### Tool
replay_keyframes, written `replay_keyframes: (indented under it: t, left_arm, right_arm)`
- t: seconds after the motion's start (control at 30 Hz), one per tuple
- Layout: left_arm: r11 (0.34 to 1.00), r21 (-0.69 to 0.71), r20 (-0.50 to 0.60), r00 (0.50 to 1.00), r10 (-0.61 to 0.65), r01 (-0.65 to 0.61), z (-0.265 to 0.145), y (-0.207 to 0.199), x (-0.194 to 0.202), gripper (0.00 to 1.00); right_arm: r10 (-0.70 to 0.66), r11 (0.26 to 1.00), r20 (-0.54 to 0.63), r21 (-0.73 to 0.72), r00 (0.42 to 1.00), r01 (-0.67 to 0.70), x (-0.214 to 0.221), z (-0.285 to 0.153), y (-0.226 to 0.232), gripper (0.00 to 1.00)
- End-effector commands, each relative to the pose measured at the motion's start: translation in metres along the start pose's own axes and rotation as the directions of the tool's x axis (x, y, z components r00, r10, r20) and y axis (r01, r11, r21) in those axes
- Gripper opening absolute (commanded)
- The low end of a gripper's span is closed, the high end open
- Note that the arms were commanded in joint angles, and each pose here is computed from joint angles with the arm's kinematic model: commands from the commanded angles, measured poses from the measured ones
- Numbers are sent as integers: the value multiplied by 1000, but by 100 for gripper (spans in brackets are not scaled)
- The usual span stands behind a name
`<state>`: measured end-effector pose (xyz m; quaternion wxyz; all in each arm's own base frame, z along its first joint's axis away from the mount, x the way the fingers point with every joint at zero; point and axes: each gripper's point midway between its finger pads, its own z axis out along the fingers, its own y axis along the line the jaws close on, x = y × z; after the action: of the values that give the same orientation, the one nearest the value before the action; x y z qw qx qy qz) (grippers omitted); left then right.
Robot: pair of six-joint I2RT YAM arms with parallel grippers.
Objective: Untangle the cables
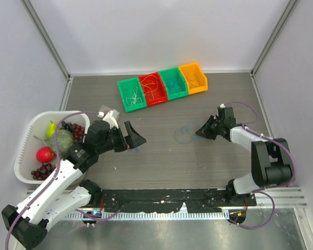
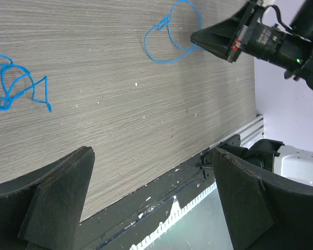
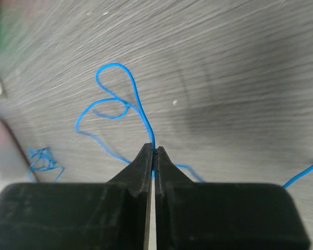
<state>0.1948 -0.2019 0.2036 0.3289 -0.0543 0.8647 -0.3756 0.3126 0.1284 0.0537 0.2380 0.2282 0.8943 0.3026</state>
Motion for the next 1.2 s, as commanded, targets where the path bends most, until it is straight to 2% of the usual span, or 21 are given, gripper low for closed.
replay_keyframes:
  t: [0.0, 0.13, 0.27, 0.57, 0.63, 0.7, 0.8, 0.93, 1.0, 1.03, 1.1, 1.17]
  left_arm:
    - [995, 97, 49, 999, 12, -16, -5, -22, -13, 99]
    - [996, 90, 55, 998, 18, -23, -6, -18, -11, 100]
    - [995, 91, 43, 999, 29, -33, -4, -18, -10, 100]
    - [993, 115, 20, 999, 36, -38, -3, -23, -6, 100]
    - [993, 112, 27, 999, 39, -42, -5, -22, -7, 100]
    - [993, 106, 29, 999, 39, -42, -5, -20, -7, 100]
    - [993, 109, 26, 999, 37, -39, -5, -20, -6, 100]
    - [993, 115, 18, 999, 38, -40, -7, -22, -4, 100]
    - [993, 113, 27, 999, 38, -41, -9, -20, -5, 100]
    - [993, 113, 30, 999, 39, -42, -10, -20, -5, 100]
    - [993, 111, 32, 999, 38, -42, -11, -20, -4, 100]
    - [993, 112, 31, 999, 41, -44, -12, -20, -4, 100]
  right_arm:
    - [-176, 980, -7, 94, 984, 176, -24, 10, -15, 10]
    - [-264, 960, 24, 102, 964, 261, -28, 2, -12, 27]
    - [-370, 919, 2, 148, 929, 366, -18, 6, -10, 37]
    - [-494, 836, -63, 242, 867, 493, -3, 12, -13, 45]
    - [-544, 798, -100, 244, 833, 550, 14, 14, -11, 46]
    - [-579, 748, -116, 319, 807, 582, 16, 16, -22, 47]
    - [-598, 709, -162, 350, 785, 612, 26, 22, -26, 46]
    - [-618, 647, -192, 426, 762, 632, 32, 24, -31, 41]
    - [-635, 613, -202, 454, 745, 646, 32, 26, -30, 28]
    - [-633, 613, -209, 452, 745, 648, 34, 29, -29, 16]
    - [-632, 633, -215, 410, 744, 656, 39, 36, -22, 1]
    - [-633, 667, -180, 368, 753, 648, 38, 39, -8, 1]
